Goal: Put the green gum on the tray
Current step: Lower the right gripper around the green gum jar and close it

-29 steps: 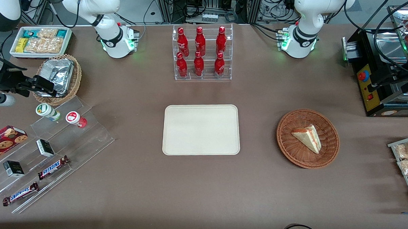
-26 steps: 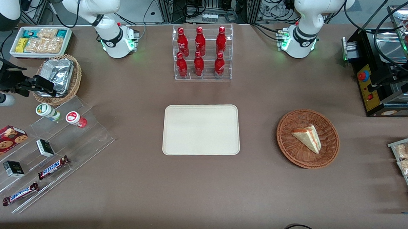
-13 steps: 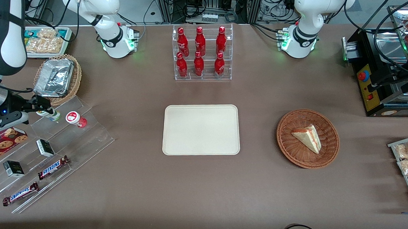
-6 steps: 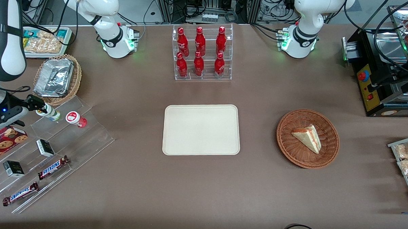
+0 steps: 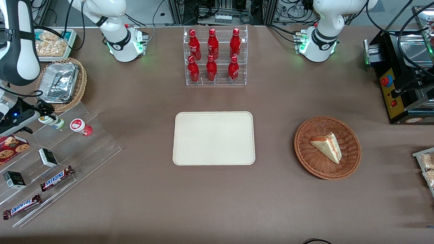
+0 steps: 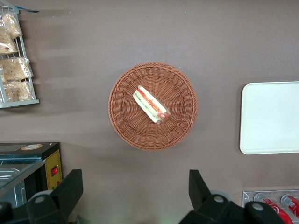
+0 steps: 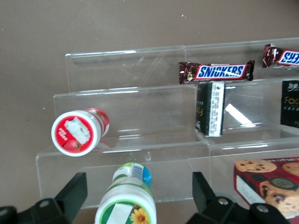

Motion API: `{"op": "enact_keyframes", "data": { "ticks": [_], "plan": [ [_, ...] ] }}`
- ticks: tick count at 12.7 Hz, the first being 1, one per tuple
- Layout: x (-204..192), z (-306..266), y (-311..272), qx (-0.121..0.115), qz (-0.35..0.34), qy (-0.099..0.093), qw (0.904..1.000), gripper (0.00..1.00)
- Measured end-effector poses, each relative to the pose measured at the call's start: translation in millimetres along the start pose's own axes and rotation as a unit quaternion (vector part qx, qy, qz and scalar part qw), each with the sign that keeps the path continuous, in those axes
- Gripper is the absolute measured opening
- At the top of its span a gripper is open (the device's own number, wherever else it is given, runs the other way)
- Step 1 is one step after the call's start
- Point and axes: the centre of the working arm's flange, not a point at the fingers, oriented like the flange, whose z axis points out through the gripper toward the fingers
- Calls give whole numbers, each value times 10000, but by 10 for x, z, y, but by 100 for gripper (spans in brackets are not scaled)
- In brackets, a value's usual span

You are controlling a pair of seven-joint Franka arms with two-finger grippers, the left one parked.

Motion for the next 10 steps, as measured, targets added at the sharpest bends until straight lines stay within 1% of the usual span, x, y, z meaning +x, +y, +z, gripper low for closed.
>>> {"op": "enact_keyframes", "data": {
  "ticks": [6,10],
  "plan": [
    [-248,124,-42,93,134,-72,9998,100],
    [-293,182,-79,94,142,-74,9998,100]
  ]
}}
